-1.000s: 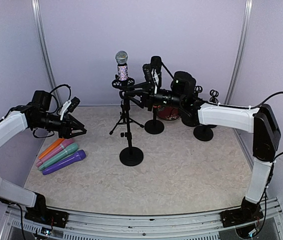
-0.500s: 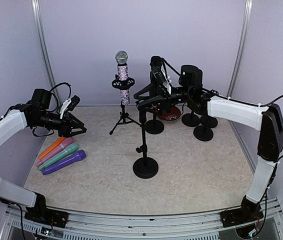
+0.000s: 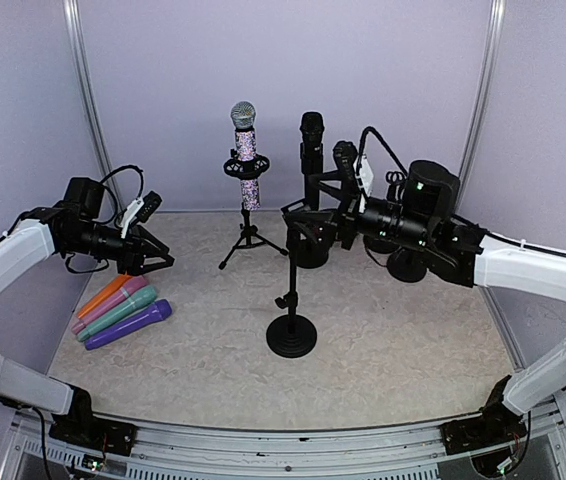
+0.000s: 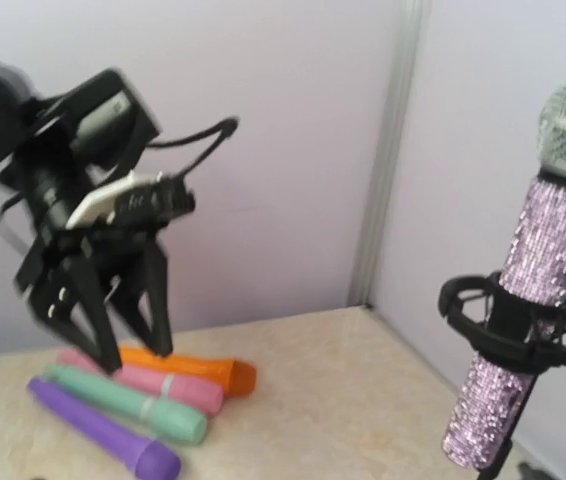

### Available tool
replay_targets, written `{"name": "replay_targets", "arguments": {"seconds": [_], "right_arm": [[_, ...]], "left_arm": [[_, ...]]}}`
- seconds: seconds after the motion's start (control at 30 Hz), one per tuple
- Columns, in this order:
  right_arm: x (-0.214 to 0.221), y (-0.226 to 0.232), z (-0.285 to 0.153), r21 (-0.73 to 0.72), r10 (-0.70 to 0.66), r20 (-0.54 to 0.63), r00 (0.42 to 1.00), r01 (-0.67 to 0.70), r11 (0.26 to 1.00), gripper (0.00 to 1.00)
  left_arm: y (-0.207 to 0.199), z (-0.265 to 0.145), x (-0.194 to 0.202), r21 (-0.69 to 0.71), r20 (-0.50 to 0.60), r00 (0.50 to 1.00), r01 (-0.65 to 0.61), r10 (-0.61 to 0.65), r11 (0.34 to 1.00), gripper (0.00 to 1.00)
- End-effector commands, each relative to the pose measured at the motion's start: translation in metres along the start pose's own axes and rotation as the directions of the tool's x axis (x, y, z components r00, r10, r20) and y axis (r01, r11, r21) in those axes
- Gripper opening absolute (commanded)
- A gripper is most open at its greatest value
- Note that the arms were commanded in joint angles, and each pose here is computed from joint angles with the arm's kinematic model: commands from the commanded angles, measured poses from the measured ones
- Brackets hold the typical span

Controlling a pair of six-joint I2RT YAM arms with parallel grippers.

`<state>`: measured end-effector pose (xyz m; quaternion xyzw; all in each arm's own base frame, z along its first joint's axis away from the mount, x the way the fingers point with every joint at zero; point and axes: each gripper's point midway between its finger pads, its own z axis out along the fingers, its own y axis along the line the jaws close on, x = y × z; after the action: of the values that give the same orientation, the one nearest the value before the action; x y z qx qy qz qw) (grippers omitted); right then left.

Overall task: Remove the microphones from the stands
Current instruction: Move the microphone stand to the center of the board, then adjust the microphone stand at the center of the board.

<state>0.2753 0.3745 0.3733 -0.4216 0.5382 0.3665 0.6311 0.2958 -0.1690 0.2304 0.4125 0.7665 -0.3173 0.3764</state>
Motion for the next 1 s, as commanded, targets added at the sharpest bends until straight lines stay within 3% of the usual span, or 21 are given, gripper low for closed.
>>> {"name": "replay_targets", "arguments": {"seconds": [0.0, 0.13, 0.33, 0.7, 0.97], "right_arm": [[-0.006, -0.013, -0.012, 0.375, 0.009, -0.004, 1.000, -0.007, 0.927, 0.98], [-0.007, 0.009, -0.011, 0.425, 0.012, 0.017, 1.000, -0.018, 0.905, 0.90], [0.003, -0.003, -0.005, 0.590, 0.032, -0.081, 0.996, 0.022, 0.807, 0.76], [0.020, 0.017, 0.005, 0.706, -0.120, -0.235, 0.965, 0.254, 0.661, 0.71], [0.004, 0.011, -0.004, 0.777, -0.195, -0.222, 0.955, 0.294, 0.556, 0.61]], "left_arm": [[0.001, 0.001, -0.003, 0.000, -0.002, 1.000, -0.023, 0.023, 1.000, 0.48], [0.002, 0.003, -0.002, 0.003, -0.001, 1.000, -0.019, 0.019, 1.000, 0.48], [0.003, 0.003, -0.001, -0.002, -0.005, 1.000, -0.021, 0.021, 1.000, 0.48], [0.002, 0.001, -0.001, -0.012, -0.001, 0.999, -0.036, 0.036, 0.999, 0.48], [0.002, 0.000, -0.003, -0.013, 0.003, 0.999, -0.032, 0.032, 0.999, 0.49]]}}
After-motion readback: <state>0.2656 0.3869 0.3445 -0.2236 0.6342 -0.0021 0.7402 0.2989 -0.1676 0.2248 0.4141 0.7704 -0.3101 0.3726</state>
